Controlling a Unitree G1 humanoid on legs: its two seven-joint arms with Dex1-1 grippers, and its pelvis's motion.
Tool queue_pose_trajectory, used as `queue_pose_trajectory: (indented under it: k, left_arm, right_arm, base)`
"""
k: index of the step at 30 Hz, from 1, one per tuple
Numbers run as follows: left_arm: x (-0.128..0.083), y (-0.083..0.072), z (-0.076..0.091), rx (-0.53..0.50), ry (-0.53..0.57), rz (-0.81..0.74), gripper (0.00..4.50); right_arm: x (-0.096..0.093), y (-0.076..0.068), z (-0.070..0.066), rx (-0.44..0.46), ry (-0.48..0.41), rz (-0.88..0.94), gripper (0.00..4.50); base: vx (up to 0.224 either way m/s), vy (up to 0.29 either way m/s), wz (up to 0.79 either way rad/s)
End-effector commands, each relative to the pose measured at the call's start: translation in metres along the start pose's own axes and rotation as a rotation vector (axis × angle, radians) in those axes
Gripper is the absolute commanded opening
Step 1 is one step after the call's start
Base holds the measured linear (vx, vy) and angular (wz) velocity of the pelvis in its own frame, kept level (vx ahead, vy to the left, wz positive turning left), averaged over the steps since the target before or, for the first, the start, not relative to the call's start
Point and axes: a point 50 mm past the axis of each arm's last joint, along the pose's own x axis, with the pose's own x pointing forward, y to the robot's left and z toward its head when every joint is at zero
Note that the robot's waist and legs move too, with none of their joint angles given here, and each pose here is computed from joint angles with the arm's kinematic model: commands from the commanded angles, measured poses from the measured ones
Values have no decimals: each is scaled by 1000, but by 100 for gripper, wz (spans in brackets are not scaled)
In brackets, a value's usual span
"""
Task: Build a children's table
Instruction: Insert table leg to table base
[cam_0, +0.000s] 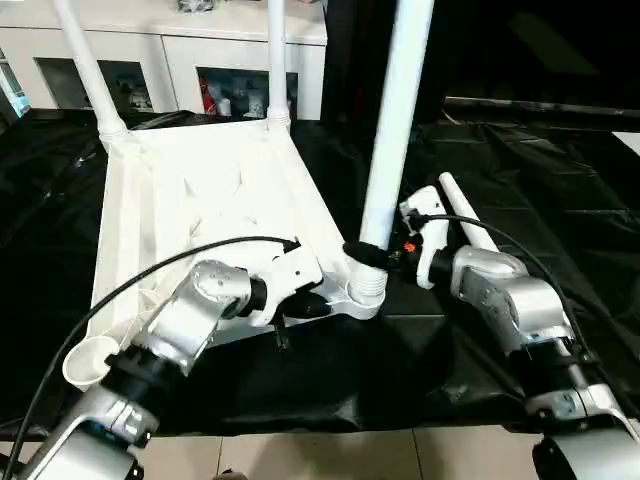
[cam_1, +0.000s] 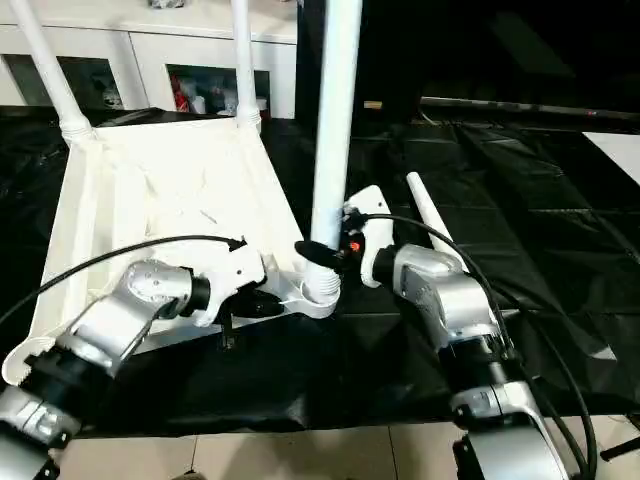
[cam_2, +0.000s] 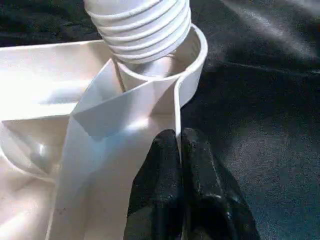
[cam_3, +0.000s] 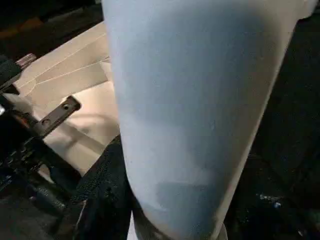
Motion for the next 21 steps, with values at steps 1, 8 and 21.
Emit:
queue_pose_trajectory:
  k: [1,8,21]
  left_arm:
    - [1,0,1,8,10,-25,0]
    - [2,2,1,2,7,-36,0]
    - [4,5,4,8,1,-33,0]
  right_arm:
    - [0,0,-5,7,51,14,191]
    - [-3,3,-2,1,66,47,191]
    - [-7,-4,-6,34,61,14,190]
  base:
    - [0,0,0]
    - [0,0,0]
    - [0,0,0]
